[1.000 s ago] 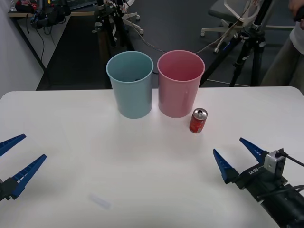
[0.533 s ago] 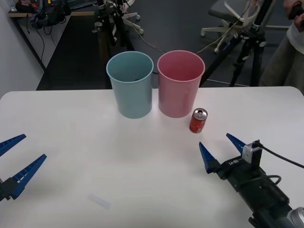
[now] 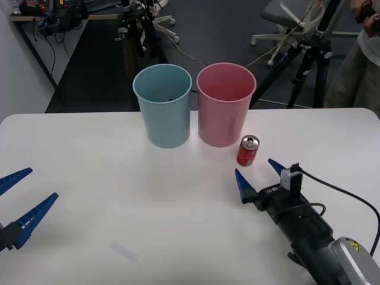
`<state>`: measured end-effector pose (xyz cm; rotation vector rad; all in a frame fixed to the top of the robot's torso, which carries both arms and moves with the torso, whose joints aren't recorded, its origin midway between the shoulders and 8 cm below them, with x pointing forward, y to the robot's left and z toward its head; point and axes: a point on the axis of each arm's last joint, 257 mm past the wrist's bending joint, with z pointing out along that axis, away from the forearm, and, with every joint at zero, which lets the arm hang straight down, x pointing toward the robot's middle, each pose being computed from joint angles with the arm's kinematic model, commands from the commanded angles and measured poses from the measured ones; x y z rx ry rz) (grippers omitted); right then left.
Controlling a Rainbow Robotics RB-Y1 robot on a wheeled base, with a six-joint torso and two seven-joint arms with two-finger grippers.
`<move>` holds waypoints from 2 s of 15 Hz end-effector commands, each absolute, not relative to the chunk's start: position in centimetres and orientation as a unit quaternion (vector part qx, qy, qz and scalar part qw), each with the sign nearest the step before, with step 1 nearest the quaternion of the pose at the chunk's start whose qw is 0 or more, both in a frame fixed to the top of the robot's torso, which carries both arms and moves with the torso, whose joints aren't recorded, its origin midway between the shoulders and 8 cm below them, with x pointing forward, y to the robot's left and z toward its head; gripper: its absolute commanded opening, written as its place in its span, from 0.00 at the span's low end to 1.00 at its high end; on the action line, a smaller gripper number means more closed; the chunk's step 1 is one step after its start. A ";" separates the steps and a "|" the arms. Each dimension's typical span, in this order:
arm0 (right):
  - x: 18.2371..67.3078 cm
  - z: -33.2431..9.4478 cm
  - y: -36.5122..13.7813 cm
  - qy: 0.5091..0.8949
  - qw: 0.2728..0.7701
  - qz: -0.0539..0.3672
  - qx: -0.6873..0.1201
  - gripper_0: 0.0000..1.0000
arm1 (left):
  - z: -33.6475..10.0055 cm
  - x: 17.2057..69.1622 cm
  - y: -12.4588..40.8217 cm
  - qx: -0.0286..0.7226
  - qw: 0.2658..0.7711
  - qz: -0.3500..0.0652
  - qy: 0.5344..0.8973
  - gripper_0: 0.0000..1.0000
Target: Grasp the object on the table and drop it into the matching bin: aluminum can to the light blue bin, PET bottle to the pink bin.
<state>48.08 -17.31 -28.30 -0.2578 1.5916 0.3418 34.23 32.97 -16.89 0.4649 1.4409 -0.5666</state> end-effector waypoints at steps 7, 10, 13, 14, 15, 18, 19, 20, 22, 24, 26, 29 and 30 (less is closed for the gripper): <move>52.5 -29.5 -17.7 0.713 0.678 0.111 -0.141 1.00 | -16.9 34.2 33.0 0.208 0.691 -0.253 0.645 1.00; 53.6 -30.0 -17.4 0.719 0.673 0.107 -0.137 1.00 | -16.9 34.2 33.0 0.208 0.691 -0.253 0.645 1.00; 54.8 -30.4 -17.0 0.725 0.667 0.105 -0.134 1.00 | -16.9 34.2 33.0 0.208 0.691 -0.253 0.645 1.00; 55.0 -30.3 -16.7 0.725 0.667 0.107 -0.134 1.00 | -16.9 34.2 33.0 0.208 0.691 -0.253 0.645 1.00; 55.2 -30.2 -16.5 0.725 0.667 0.108 -0.134 1.00 | -16.9 34.2 33.0 0.208 0.691 -0.253 0.645 1.00; 56.2 -30.2 -15.8 0.726 0.665 0.112 -0.136 1.00 | -16.9 34.2 33.0 0.208 0.691 -0.253 0.645 1.00; 56.4 -30.1 -15.7 0.726 0.665 0.112 -0.135 1.00 | -16.9 34.2 33.0 0.208 0.691 -0.253 0.645 1.00; 56.7 -30.0 -15.7 0.727 0.665 0.108 -0.136 1.00 | -16.9 34.2 33.0 0.208 0.691 -0.253 0.645 1.00; 57.0 -29.8 -15.8 0.728 0.664 0.101 -0.134 1.00 | -16.9 34.2 33.0 0.208 0.691 -0.253 0.645 1.00; 57.2 -29.9 -15.7 0.730 0.663 0.097 -0.135 1.00 | -16.9 34.2 33.0 0.208 0.691 -0.253 0.645 1.00; 57.3 -29.9 -15.7 0.731 0.662 0.092 -0.137 1.00 | -16.9 34.2 33.0 0.208 0.691 -0.253 0.645 1.00; 57.3 -30.0 -15.5 0.733 0.660 0.095 -0.135 1.00 | -16.9 34.2 33.0 0.208 0.691 -0.253 0.645 1.00; 57.3 -30.0 -15.5 0.733 0.660 0.095 -0.134 1.00 | -16.9 34.2 33.0 0.208 0.691 -0.253 0.645 1.00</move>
